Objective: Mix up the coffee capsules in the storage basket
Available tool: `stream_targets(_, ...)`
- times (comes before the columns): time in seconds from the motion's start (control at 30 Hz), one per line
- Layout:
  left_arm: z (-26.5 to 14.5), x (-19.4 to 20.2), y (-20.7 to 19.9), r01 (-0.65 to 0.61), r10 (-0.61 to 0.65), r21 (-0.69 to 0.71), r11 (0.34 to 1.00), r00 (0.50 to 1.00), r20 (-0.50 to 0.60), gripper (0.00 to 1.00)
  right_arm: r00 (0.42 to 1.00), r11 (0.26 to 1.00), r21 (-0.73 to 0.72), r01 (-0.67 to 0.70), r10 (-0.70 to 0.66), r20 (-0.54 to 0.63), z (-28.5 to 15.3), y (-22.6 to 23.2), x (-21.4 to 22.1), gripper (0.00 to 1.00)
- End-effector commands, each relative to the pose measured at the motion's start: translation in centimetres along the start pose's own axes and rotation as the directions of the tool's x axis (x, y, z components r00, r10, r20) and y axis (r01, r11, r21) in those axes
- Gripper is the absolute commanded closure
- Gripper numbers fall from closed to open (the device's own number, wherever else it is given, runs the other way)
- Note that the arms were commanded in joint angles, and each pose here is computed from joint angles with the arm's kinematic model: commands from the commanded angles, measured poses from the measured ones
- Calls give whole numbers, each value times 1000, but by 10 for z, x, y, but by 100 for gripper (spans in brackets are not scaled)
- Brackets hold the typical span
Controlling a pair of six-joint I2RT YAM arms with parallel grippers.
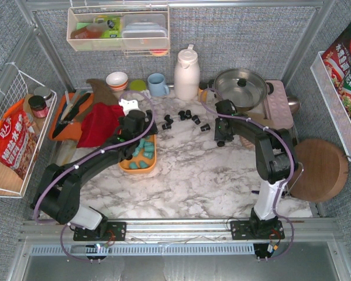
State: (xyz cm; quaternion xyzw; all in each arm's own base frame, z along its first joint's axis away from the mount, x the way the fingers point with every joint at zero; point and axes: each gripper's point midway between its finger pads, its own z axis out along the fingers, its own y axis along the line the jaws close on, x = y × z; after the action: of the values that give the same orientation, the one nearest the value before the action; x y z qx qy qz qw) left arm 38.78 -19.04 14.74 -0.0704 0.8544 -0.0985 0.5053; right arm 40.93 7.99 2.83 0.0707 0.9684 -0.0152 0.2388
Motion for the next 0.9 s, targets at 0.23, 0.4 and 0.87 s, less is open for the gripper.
stream_targets(0.23, -37, -12, -84, -135, 73, 519, 844, 988, 139, 1, 970, 900, -432, 52, 56, 235, -91, 76, -32, 78)
stream_targets(0.4, -72, -5, -100, -328, 118, 615, 717, 927, 357, 1, 937, 725, -672, 151, 112, 331, -164, 127, -31, 78)
stream_targets(0.87, -128, 54, -136, -727, 304, 580, 368, 684, 664, 1, 901, 478, -808, 345, 73, 427, -257, 187, 26, 79)
